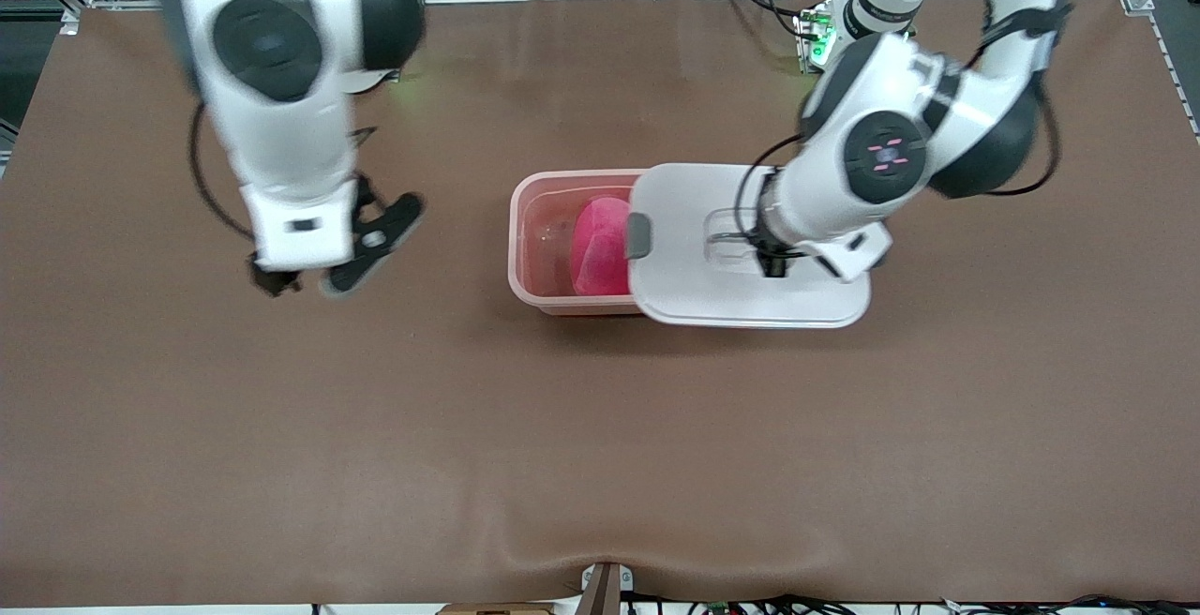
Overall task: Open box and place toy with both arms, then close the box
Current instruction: 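Carry the lid back onto the box with the left gripper while the right gripper withdraws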
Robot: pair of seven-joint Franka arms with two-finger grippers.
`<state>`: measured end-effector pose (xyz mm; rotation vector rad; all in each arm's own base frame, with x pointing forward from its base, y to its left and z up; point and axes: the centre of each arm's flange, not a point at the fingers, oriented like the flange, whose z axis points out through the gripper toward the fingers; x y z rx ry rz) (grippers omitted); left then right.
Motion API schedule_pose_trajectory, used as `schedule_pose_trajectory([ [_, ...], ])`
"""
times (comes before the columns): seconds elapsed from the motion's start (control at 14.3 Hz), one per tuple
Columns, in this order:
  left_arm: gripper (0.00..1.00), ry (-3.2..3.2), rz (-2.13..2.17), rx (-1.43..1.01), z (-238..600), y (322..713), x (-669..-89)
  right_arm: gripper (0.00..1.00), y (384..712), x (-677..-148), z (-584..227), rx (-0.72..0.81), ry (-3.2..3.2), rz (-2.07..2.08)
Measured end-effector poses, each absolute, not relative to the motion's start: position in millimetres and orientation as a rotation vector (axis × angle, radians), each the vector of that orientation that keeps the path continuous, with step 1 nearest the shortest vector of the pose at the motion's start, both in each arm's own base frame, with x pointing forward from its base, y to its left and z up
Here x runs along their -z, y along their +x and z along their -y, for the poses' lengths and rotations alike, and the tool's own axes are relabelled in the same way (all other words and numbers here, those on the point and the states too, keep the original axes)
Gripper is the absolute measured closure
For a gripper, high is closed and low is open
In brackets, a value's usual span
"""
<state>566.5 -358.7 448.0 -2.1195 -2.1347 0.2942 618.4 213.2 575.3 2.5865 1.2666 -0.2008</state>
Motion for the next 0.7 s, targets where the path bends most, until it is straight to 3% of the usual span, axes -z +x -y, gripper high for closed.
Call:
schedule_pose_trajectory([
  [0.28,0.93,-2.104,2.195,-0.28,415.6,557.6,-425.8,0.0,636.7,-587.5,-110.3,0.187,2.764,-1.076],
  [0.7,0.93,-2.072,2.25,-0.267,468.3,532.9,-397.6,0.0,630.2,-592.2,8.9,0.172,2.96,-0.834],
])
